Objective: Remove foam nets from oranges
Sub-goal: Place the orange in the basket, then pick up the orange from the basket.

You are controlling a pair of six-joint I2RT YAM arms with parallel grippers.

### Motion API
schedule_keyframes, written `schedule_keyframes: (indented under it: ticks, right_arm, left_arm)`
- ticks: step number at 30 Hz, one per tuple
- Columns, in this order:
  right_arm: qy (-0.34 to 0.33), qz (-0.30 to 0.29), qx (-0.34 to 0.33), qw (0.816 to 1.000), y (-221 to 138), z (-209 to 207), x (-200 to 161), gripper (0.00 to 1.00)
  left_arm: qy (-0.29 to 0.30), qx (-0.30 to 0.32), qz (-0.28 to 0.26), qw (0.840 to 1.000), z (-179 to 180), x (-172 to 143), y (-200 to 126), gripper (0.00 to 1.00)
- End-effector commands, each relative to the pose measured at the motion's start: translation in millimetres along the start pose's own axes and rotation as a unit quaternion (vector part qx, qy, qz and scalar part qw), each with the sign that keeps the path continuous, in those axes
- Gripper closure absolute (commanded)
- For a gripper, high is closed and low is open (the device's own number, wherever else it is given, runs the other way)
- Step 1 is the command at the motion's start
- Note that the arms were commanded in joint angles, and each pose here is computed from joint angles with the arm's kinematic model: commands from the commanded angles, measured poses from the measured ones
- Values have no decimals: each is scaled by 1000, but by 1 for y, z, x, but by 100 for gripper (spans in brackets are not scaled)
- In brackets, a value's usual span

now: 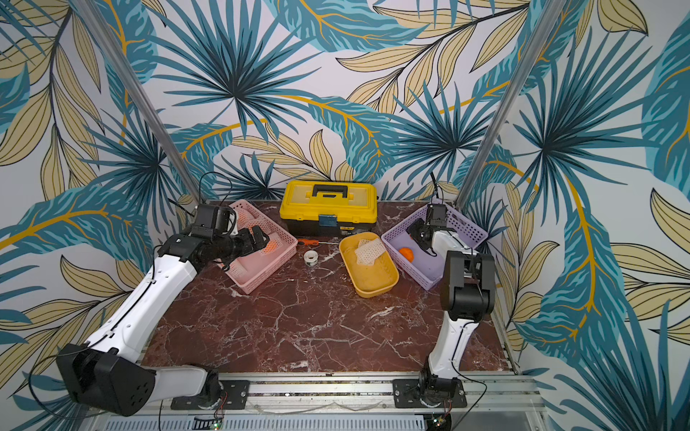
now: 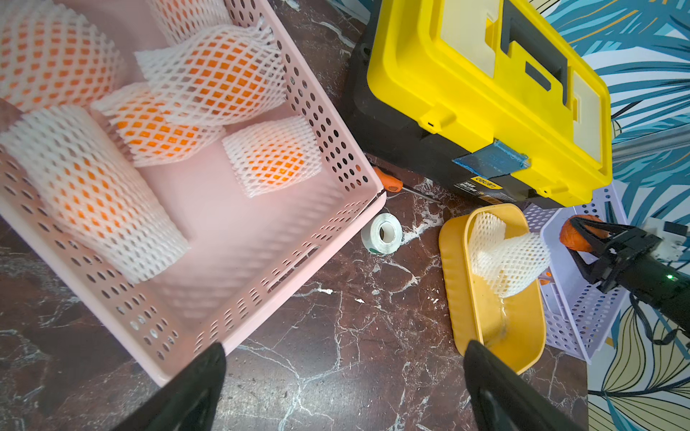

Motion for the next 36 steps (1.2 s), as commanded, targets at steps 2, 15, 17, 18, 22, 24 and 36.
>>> schedule_keyframes:
  ticks: [2, 15, 17, 18, 22, 24, 36]
  right_arm:
    - [-2, 16, 12, 1000, 3, 3, 2, 33]
    - [15, -82, 10, 996, -64, 5, -3, 16]
    - [31, -120, 15, 992, -84, 4, -7, 16]
    - [38, -136, 22, 990, -93, 4, -10, 16]
    - [50, -196, 110, 973, -127, 14, -25, 16]
    - [28, -198, 149, 968, -137, 27, -36, 16]
    - [-375, -87, 353, 853, -165, 179, -212, 20]
  left_arm:
    - [0, -7, -12, 1000, 2, 0, -5, 0]
    - [-2, 2, -10, 1000, 4, 1, 1, 0]
    - [-1, 6, -14, 1000, 4, 2, 1, 0]
    - [-1, 9, -17, 1000, 5, 3, 1, 0]
    - [-6, 24, -30, 999, 10, 7, 2, 0]
    - [-16, 37, -41, 998, 16, 11, 2, 0]
    - [-33, 94, -47, 994, 33, 27, 27, 1]
Point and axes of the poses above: each gripper's point midway between its finger pads, its own y axis out along the fingers, its own z axis along the line the jaws close on, x = y × z, the point moved 10 cm from there along -y, back along the fingers, and after that the axes turned 14 degrees about -y, right-handed, at the moved point
